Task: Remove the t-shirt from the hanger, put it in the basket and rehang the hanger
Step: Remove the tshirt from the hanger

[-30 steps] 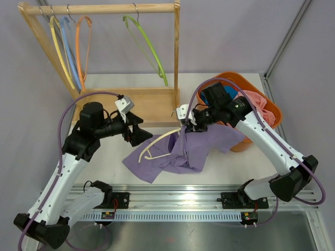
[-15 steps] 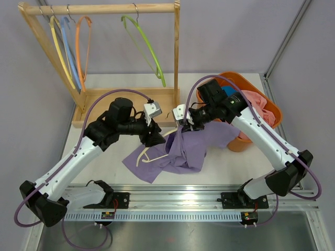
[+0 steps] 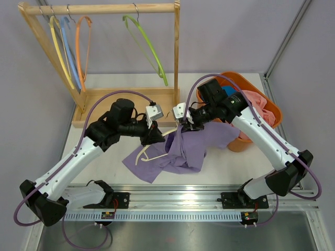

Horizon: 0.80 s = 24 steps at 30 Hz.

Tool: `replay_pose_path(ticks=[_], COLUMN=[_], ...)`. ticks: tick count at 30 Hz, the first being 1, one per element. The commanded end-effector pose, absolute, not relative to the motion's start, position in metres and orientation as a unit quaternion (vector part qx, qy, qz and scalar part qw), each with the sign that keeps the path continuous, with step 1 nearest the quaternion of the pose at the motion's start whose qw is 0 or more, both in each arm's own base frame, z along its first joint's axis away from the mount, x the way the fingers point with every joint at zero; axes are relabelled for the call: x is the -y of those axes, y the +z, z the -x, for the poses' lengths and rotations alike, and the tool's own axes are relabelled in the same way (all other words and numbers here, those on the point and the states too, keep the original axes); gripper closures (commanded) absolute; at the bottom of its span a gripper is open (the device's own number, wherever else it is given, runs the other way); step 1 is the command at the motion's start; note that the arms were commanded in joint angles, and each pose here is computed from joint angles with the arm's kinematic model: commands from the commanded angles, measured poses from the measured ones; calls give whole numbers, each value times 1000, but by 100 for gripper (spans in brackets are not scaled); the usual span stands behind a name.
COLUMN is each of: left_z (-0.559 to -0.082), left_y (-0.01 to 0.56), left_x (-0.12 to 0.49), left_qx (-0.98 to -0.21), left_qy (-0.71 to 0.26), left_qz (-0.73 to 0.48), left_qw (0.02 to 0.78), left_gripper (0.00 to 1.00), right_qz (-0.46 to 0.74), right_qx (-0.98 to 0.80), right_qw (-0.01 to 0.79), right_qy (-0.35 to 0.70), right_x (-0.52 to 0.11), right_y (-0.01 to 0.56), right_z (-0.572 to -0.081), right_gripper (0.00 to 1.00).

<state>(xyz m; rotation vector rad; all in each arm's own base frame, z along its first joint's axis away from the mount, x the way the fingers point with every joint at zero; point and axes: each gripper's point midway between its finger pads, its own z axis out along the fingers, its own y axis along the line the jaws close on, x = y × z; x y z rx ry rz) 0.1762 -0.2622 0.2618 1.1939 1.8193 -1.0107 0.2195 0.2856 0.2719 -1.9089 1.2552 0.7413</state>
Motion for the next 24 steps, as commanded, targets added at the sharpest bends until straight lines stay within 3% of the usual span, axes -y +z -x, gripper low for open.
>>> replay_pose_path(ticks=[1,4,5,7,11,19,24], left_z=[-172,-169,-166,-168,-170,-170,-168], left_y=[276,272,270,267,268,272,286], left_x=[265,260,258,251,238,210,211], left_qx=[-683,-700,-710,-724,-733,-767,-775], left_qy=[-411,-410,-409,-408,-432,-463,-488], left_qz=[-469,-455,-450,-431,-387,-291,-240], left_qw=[380,366,357,352,355,337,321], left_gripper=[100,100,100,100,100,100,100], right_qz=[729,706,698,685,660,550,487], right_qx=[-466,-504,-514,-536,-564,-651,-706], right_qw=[384,388,388,376,372,401,370], right_qy=[321,312,313,320,328,336,357], right_x=[-298,-301,-304,-304,-304,-287,-278], right_y=[296,293,296,296,299,327,315], right_z=[-209,-223,-228,-229,-231,-254,-242], right_gripper=[100,96,77,68,38,22,22])
